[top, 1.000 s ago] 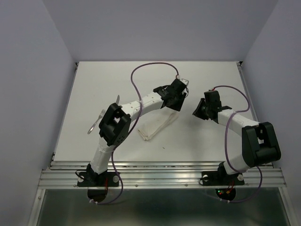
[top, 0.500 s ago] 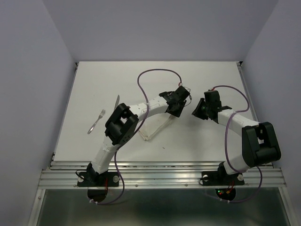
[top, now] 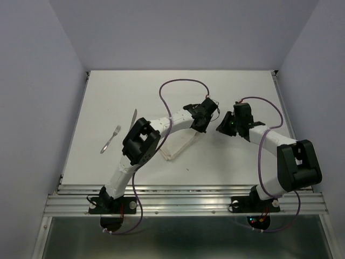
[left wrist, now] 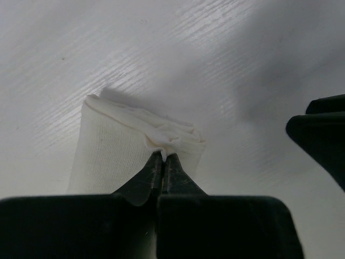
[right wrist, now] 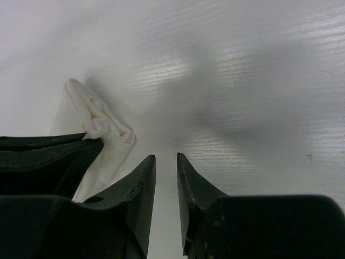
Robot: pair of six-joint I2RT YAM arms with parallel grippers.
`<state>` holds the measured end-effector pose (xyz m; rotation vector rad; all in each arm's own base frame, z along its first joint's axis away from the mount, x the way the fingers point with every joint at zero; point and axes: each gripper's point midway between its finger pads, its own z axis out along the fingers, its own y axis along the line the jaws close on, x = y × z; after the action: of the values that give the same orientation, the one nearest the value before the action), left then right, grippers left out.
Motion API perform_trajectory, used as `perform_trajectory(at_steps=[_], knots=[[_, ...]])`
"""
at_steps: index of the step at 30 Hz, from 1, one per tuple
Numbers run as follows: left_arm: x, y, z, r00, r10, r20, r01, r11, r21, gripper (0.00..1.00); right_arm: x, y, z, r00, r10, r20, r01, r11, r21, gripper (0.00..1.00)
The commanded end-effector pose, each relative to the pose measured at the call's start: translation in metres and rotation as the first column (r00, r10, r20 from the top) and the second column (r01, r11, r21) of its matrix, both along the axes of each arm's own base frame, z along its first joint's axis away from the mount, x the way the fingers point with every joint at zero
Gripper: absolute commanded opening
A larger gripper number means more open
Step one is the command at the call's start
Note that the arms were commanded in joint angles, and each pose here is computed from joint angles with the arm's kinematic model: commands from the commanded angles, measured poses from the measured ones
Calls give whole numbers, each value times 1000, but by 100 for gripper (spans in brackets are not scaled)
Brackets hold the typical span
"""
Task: Fold the napkin into a case and place the utensils inside
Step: Fold the 2/3-rectangle-folded napkin at the center of the board.
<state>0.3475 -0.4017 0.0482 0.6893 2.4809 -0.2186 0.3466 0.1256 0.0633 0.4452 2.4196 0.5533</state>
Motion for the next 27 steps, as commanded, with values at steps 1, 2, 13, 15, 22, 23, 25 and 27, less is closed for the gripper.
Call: perform_trajectory(at_steps=[1, 2, 13, 15, 22, 23, 25, 27], knots=[[-1, -5, 22, 997, -67, -38, 63, 994, -88, 0, 1, 35, 16, 987, 132, 92, -137, 989, 54, 28], [-2, -5, 24, 996, -77, -50, 71, 991, -111, 0, 0, 39, 17, 984, 144, 101, -149, 988, 50, 29], [-12, 25, 43, 969, -152, -196, 85, 946, -314, 0, -17, 84, 15, 952, 262, 159, -272, 961, 44, 31], [-14, 28, 42, 964, -160, -214, 81, 938, -338, 0, -18, 93, 17, 944, 279, 177, -291, 956, 47, 31], [-13, 33, 45, 962, -157, -223, 66, 927, -369, 0, -13, 105, 5, 955, 260, 144, -275, 956, 98, 49], [-14, 33, 45, 962, -157, -223, 65, 926, -371, 0, -12, 108, 1, 963, 240, 124, -255, 958, 131, 50], [-13, 34, 45, 964, -152, -221, 61, 927, -369, 0, -12, 112, -4, 969, 226, 102, -240, 957, 166, 50], [-12, 35, 45, 964, -149, -219, 59, 927, -371, 0, -13, 118, -8, 976, 204, 75, -216, 951, 220, 50]])
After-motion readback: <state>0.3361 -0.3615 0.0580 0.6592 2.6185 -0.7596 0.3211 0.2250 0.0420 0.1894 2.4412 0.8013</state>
